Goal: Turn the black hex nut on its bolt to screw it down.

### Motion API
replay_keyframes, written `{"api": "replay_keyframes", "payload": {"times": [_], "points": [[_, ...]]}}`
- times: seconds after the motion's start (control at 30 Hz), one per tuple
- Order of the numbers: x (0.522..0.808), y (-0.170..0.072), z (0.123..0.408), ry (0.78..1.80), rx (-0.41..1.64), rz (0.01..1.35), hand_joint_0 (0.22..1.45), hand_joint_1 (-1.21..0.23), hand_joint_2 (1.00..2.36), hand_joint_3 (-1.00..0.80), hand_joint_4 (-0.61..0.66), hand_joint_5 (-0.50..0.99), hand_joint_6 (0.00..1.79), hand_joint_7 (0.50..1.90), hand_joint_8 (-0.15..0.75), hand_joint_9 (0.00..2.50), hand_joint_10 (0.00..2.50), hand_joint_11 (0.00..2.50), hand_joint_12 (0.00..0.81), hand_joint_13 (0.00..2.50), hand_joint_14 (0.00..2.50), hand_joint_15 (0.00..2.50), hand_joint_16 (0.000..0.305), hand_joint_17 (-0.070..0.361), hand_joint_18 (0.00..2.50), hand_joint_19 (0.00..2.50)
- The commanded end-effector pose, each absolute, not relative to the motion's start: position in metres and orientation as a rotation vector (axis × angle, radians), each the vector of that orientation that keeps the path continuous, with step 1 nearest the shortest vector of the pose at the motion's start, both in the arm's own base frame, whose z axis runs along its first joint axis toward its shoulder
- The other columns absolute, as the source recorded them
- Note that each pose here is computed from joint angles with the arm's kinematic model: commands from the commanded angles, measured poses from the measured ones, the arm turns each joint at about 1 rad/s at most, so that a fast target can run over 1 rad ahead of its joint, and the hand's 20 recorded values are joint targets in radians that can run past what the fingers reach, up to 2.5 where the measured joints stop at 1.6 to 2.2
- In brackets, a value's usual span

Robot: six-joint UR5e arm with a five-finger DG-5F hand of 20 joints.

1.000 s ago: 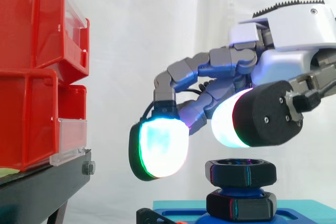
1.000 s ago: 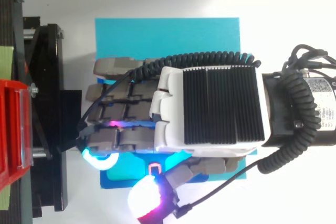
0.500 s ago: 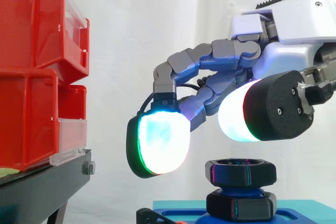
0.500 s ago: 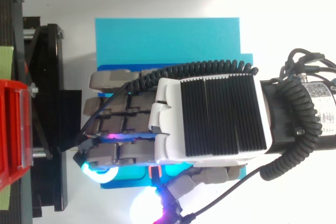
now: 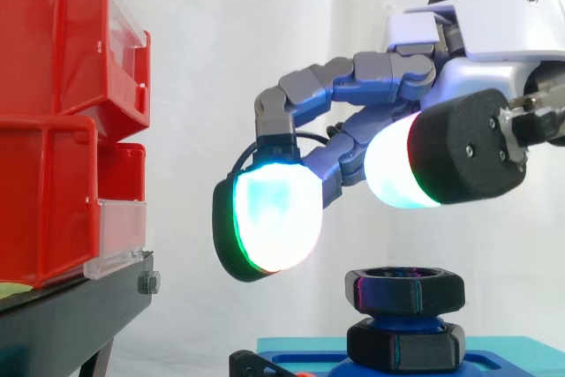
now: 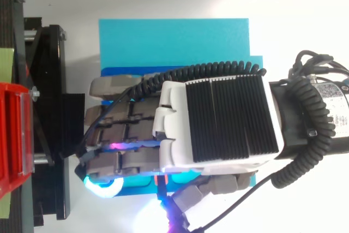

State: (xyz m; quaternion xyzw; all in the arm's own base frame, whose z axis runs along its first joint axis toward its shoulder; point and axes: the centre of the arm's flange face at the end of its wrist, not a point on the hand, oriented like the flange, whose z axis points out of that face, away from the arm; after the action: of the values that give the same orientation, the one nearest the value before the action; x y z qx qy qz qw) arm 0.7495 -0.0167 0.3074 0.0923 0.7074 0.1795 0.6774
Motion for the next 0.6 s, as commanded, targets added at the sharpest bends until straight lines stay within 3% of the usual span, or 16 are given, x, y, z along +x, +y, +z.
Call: {"api": "replay_keyframes", "payload": {"times": [0.0,0.13,0.57], "points": [[0.7501,-0.0174,0.309,1.581,0.184,0.428,0.48,-0.48,1.0,-0.5,0.14,-0.17,0.6,1.05,0.211,0.61,0.01,0.17,0.239,0.55,0.0,0.08,0.022,0.051,0.27,0.02],[0.7503,-0.0195,0.3094,1.578,0.176,0.436,0.48,-0.48,1.0,-0.5,0.13,-0.17,0.63,1.01,0.212,0.62,0.01,0.19,0.24,0.55,0.0,0.1,0.023,0.051,0.28,0.03],[0.7521,-0.0188,0.3048,1.569,0.164,0.449,0.48,-0.47,1.0,-0.5,0.14,-0.17,0.6,1.06,0.211,0.61,0.01,0.19,0.248,0.57,0.0,0.11,0.024,0.055,0.29,0.04]]}}
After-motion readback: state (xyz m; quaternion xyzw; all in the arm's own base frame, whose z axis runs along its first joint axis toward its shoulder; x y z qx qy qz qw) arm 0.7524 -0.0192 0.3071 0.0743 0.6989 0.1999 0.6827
